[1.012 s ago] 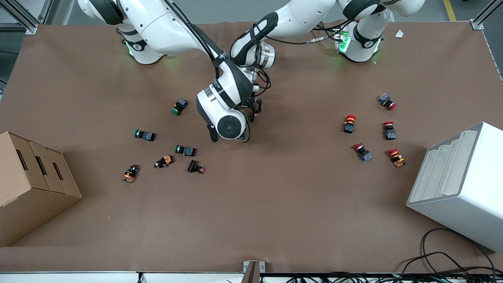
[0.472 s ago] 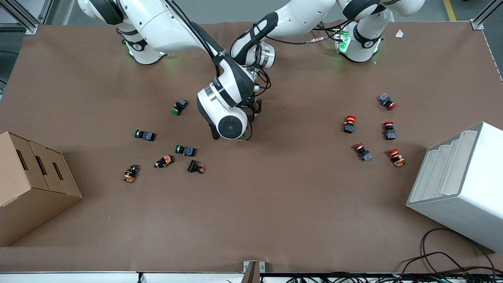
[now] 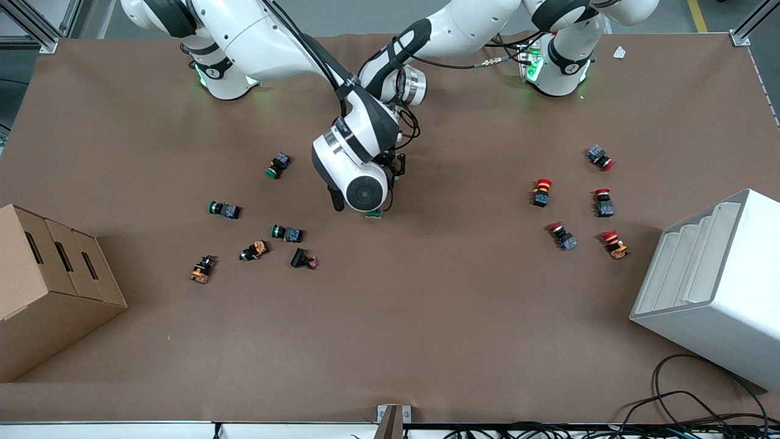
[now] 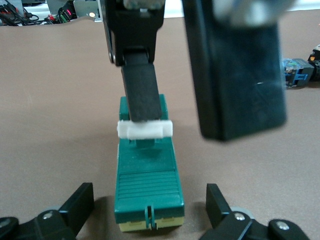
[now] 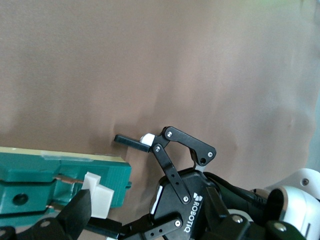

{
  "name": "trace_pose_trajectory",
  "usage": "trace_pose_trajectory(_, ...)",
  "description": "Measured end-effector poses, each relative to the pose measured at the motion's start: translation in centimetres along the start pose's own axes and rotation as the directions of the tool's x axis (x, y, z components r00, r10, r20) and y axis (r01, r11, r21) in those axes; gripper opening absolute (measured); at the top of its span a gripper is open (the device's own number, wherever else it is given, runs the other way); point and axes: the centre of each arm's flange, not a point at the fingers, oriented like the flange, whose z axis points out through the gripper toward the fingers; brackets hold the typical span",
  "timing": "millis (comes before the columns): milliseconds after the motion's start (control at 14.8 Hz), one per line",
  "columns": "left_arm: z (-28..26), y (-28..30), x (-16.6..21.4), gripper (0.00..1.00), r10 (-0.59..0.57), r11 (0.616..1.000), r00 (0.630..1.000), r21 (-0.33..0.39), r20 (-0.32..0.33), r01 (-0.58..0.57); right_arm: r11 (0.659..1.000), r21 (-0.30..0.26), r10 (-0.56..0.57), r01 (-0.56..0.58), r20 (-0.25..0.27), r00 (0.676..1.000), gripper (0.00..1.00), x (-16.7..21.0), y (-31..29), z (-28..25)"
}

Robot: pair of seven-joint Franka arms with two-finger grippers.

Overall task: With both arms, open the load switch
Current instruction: 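Push the white lever across with the right gripper while the left gripper steadies, then raise the right gripper off the switch and draw it back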

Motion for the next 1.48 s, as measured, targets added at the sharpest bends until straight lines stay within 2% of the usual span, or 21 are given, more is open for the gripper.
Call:
trace_pose_trajectory(472, 0.0, 0.0, 0.0, 0.99, 0.0, 1.0, 1.0, 0.001, 0.0, 0.0, 1.0, -0.015, -0.003, 0.003, -0.014, 1.0, 1.0, -0.5, -0.2, 1.5)
trace_pose_trajectory(675, 0.0, 0.0, 0.0, 0.99, 0.0, 1.0, 1.0, 0.001, 0.0, 0.0, 1.0, 0.006, -0.002, 0.003, -0.009, 1.0, 1.0, 0.0, -0.6, 0.3)
trace_pose_trajectory(810, 0.0, 0.0, 0.0, 0.99, 0.0, 1.0, 1.0, 0.001, 0.0, 0.0, 0.997, 0.052, -0.052, 0.053, -0.025, 0.998, 1.0, 1.9, -1.3, -2.3)
trace_pose_trajectory(1012, 0.1, -0.1, 0.1, 0.99, 0.0, 1.0, 1.0, 0.001, 0.0, 0.0, 0.971, 0.101, -0.21, 0.215, -0.056, 0.976, 1.0, 8.4, -1.6, -8.9)
trace_pose_trajectory(1147, 0.1, -0.1, 0.1, 0.99, -0.001, 1.0, 1.0, 0.002, 0.0, 0.001, 0.928, 0.15, -0.335, 0.34, -0.062, 0.94, 1.0, 14.0, -1.0, -14.0)
trace_pose_trajectory(1215, 0.2, -0.2, 0.3, 0.98, -0.005, 1.0, 1.0, 0.008, -0.001, 0.005, 0.892, 0.169, -0.412, 0.419, -0.08, 0.908, 1.0, 16.7, -0.5, -16.2)
trace_pose_trajectory(1350, 0.8, -0.7, 1.5, 0.98, -0.034, 0.998, 0.999, 0.051, 0.009, 0.034, 0.791, 0.18, -0.564, 0.585, -0.154, 0.811, 1.0, 21.8, 0.6, -19.8)
trace_pose_trajectory(1485, 1.0, -0.1, 4.0, 0.98, -0.076, 0.99, 0.996, 0.123, 0.045, 0.07, 0.671, 0.174, -0.69, 0.721, -0.211, 0.693, 1.0, 26.6, 1.7, -22.4)
